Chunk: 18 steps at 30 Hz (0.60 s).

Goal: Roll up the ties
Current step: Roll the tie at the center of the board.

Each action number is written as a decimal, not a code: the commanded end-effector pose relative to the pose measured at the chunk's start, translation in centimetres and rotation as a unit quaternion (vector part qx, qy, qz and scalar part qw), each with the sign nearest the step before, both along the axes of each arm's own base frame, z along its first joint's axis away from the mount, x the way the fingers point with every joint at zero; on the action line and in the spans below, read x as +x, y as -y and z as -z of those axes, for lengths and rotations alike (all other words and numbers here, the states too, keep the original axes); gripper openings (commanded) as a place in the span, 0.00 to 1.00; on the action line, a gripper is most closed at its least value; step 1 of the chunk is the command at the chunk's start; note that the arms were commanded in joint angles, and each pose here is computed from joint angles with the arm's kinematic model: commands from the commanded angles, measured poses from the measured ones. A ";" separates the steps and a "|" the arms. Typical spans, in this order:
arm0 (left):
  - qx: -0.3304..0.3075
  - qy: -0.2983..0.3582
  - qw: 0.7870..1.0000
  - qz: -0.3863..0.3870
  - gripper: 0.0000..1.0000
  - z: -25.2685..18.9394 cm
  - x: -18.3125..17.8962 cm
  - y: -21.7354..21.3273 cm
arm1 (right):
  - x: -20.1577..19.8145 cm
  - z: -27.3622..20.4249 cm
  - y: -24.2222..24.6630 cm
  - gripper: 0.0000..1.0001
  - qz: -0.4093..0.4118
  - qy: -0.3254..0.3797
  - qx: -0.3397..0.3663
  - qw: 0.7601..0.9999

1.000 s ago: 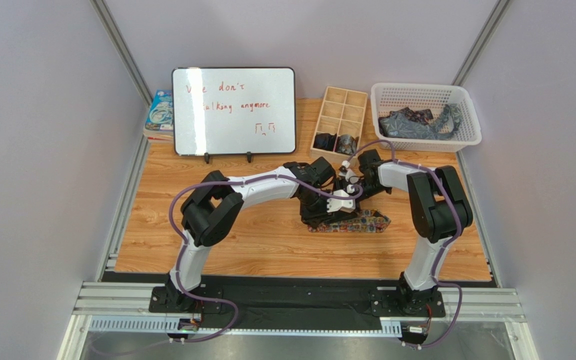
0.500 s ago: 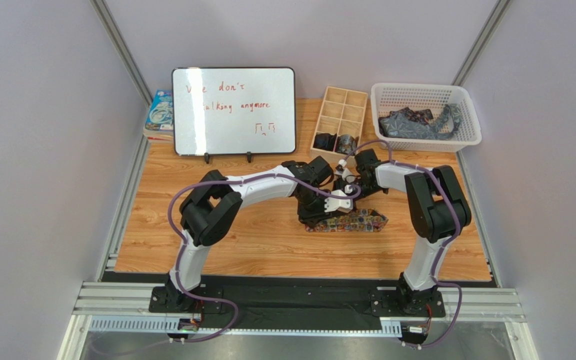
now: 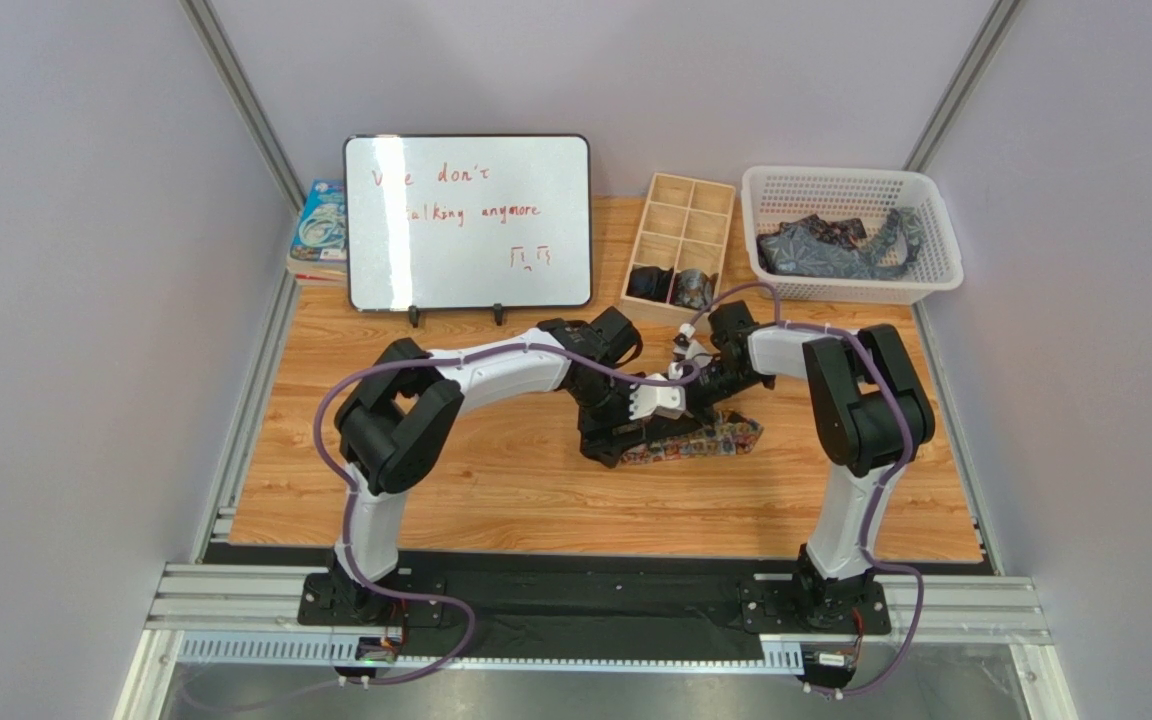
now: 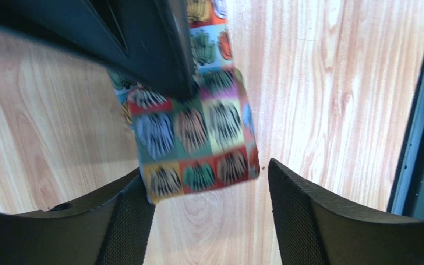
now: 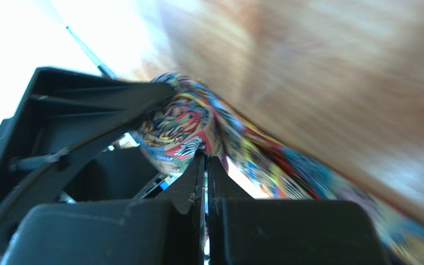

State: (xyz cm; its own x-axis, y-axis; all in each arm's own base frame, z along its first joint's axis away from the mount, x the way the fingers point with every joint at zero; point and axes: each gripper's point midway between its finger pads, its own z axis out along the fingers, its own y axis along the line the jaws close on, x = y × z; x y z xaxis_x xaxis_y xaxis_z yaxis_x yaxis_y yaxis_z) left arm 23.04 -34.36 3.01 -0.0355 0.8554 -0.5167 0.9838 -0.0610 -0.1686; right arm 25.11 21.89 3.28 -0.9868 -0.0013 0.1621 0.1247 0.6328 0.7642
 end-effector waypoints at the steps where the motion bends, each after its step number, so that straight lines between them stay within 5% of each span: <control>1: -0.051 0.017 0.998 -0.016 0.79 -2.8 0.2 -0.1 | 1.3 3.8 2.3 0.00 0.006 0.030 -0.099 0.995; 14: -0.189 0.042 0.973 -0.124 0.89 -4.6 2.4 2.0 | 1.7 5.7 3.6 0.00 -0.008 0.025 -0.170 0.985; 18: -0.153 0.055 0.979 -0.121 0.77 -2.2 1.8 2.2 | 1.5 5.8 3.4 0.00 -0.013 0.023 -0.169 0.985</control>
State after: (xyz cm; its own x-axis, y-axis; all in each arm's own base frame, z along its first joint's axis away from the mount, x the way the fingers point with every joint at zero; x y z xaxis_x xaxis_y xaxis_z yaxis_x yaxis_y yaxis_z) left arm 23.85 -34.52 3.90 -0.1859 0.6832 -0.7062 0.9824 0.1409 -0.1223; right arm 25.80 20.85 1.47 -0.9817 0.0243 0.1891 0.1450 0.7393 0.6576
